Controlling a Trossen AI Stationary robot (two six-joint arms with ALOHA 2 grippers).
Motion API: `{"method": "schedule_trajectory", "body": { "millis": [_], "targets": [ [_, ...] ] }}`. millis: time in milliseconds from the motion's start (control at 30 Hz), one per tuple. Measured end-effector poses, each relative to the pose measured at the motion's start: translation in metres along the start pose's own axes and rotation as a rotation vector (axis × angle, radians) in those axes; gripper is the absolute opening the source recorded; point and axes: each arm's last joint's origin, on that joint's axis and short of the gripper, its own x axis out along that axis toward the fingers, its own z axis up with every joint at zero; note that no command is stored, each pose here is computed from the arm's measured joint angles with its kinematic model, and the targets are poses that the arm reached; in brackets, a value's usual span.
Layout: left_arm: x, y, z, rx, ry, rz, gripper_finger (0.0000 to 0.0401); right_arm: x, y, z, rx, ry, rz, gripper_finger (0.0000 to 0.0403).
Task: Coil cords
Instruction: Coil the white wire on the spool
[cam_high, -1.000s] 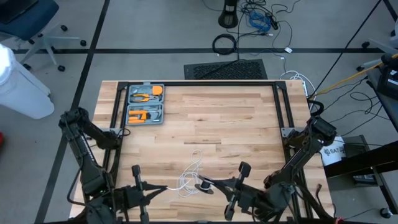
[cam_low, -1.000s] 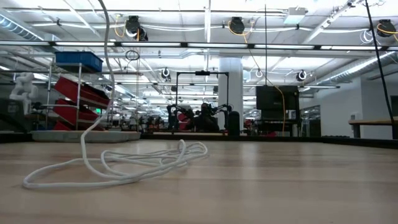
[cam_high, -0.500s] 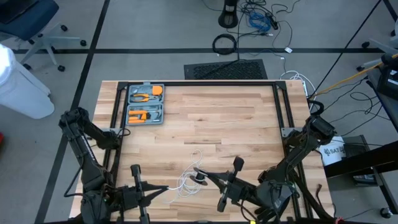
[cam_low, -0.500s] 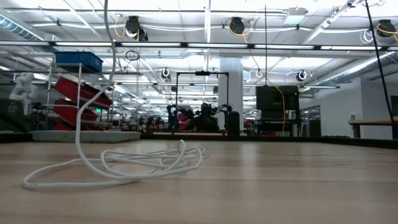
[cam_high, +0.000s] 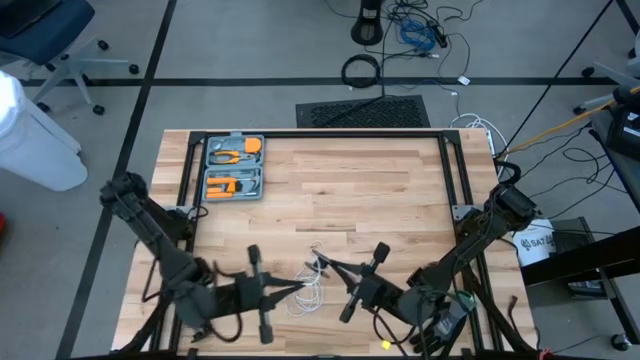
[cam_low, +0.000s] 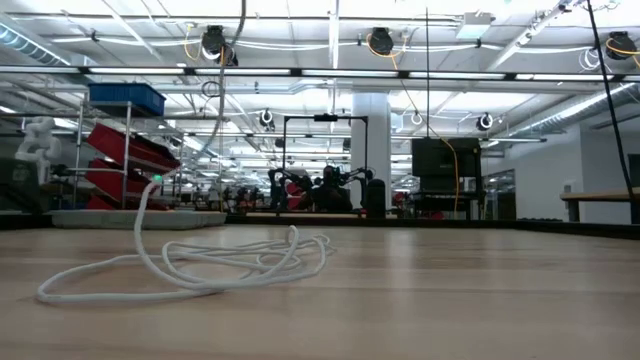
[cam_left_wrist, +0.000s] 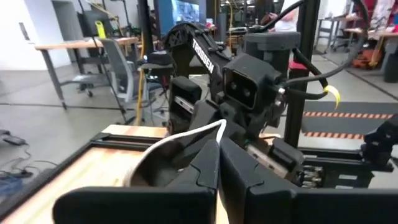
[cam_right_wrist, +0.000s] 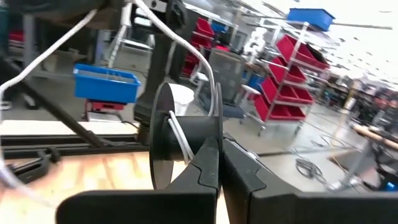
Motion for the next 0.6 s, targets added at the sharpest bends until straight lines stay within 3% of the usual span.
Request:
{"method": "schedule_trajectory", "body": {
  "millis": [333, 600],
  "targets": [
    [0.042, -0.003, -0.028, 0.007, 0.038, -0.082, 0.0010, 0.001, -0.002, -0.002, 0.035, 0.024, -0.085, 0.0000],
    [0.052, -0.008, -0.041, 0.002, 0.070, -0.142, 0.0010, 0.001, -0.003, -0.001, 0.043, 0.026, -0.102, 0.0000]
  ]
}}
